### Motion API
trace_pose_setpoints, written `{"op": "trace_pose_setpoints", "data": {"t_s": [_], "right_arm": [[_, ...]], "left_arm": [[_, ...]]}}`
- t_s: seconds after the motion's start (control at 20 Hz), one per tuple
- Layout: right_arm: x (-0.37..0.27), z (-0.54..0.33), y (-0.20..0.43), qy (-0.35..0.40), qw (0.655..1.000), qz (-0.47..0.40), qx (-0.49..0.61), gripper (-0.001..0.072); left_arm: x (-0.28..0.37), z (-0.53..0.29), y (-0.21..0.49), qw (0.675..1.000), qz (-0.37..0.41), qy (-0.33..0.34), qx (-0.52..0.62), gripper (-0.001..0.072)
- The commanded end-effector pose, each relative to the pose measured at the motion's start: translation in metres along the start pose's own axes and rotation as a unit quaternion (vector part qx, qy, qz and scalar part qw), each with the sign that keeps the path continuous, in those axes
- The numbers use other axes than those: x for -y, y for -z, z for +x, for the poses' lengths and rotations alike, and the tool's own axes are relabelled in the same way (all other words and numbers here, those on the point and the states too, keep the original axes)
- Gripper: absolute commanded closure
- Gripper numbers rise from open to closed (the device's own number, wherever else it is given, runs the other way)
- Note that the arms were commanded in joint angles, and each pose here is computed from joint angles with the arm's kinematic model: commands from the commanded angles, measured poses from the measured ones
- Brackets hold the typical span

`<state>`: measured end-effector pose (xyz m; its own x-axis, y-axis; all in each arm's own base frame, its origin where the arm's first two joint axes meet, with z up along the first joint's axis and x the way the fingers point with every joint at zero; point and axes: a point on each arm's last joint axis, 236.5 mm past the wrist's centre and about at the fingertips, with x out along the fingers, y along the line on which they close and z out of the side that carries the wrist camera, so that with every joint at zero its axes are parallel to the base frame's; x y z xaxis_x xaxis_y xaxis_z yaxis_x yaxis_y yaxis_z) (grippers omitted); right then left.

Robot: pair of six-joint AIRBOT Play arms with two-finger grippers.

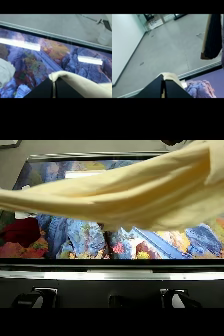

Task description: Fold the clothes and pants, and hang the long-sleeved shirts on hangers.

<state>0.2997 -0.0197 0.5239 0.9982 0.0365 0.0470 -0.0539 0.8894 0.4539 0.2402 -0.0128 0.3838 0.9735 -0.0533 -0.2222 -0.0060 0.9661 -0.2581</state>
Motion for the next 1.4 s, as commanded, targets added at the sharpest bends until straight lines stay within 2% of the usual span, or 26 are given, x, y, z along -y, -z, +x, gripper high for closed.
{"op": "trace_pose_setpoints", "data": {"t_s": [0.0, 0.2, 0.4, 0.5, 0.65, 0.7, 0.75, 0.85, 0.9, 0.95, 1.0, 1.15, 1.2, 1.35], "right_arm": [[0.015, 0.013, 0.011, 0.019, 0.998, 0.051, -0.031, 0.0686], [0.057, 0.126, 0.12, 0.019, 0.975, 0.087, -0.204, 0.0685], [0.116, 0.231, 0.325, 0.087, 0.91, 0.063, -0.401, 0.0685], [0.142, 0.249, 0.421, 0.122, 0.867, 0.087, -0.475, 0.0684], [0.161, 0.248, 0.519, 0.135, 0.808, 0.143, -0.555, 0.0678], [0.165, 0.246, 0.536, 0.138, 0.796, 0.154, -0.57, 0.0627], [0.17, 0.241, 0.548, 0.143, 0.785, 0.155, -0.583, 0.055], [0.172, 0.234, 0.553, 0.14, 0.775, 0.15, -0.597, 0.0489], [0.172, 0.23, 0.549, 0.133, 0.772, 0.146, -0.604, 0.0401], [0.171, 0.225, 0.54, 0.12, 0.77, 0.138, -0.611, 0.0267], [0.173, 0.219, 0.528, 0.106, 0.769, 0.127, -0.617, 0.018], [0.198, 0.179, 0.474, 0.091, 0.751, 0.083, -0.648, 0.0171], [0.208, 0.165, 0.456, 0.102, 0.749, 0.098, -0.647, 0.0177], [0.228, 0.123, 0.436, 0.122, 0.77, 0.137, -0.61, 0.0188]], "left_arm": [[-0.004, -0.008, 0.003, 1.0, -0.01, -0.007, 0.003, 0.0693], [-0.028, 0.074, 0.087, 0.99, -0.014, -0.043, -0.135, 0.0692], [-0.055, 0.152, 0.193, 0.964, -0.026, -0.07, -0.254, 0.0692], [-0.064, 0.181, 0.238, 0.953, -0.04, -0.074, -0.292, 0.0692], [-0.072, 0.211, 0.291, 0.932, -0.063, -0.083, -0.346, 0.0692], [-0.073, 0.218, 0.304, 0.926, -0.07, -0.085, -0.361, 0.0692], [-0.075, 0.222, 0.316, 0.92, -0.075, -0.087, -0.375, 0.0692], [-0.077, 0.226, 0.33, 0.911, -0.081, -0.091, -0.393, 0.0692], [-0.077, 0.226, 0.332, 0.91, -0.081, -0.092, -0.395, 0.0692], [-0.077, 0.226, 0.331, 0.911, -0.081, -0.092, -0.395, 0.0692], [-0.077, 0.226, 0.331, 0.911, -0.081, -0.092, -0.394, 0.0692], [-0.075, 0.223, 0.332, 0.908, -0.084, -0.09, -0.399, 0.0692], [-0.075, 0.222, 0.333, 0.907, -0.085, -0.091, -0.402, 0.0692], [-0.073, 0.219, 0.335, 0.903, -0.091, -0.089, -0.409, 0.0692]]}}
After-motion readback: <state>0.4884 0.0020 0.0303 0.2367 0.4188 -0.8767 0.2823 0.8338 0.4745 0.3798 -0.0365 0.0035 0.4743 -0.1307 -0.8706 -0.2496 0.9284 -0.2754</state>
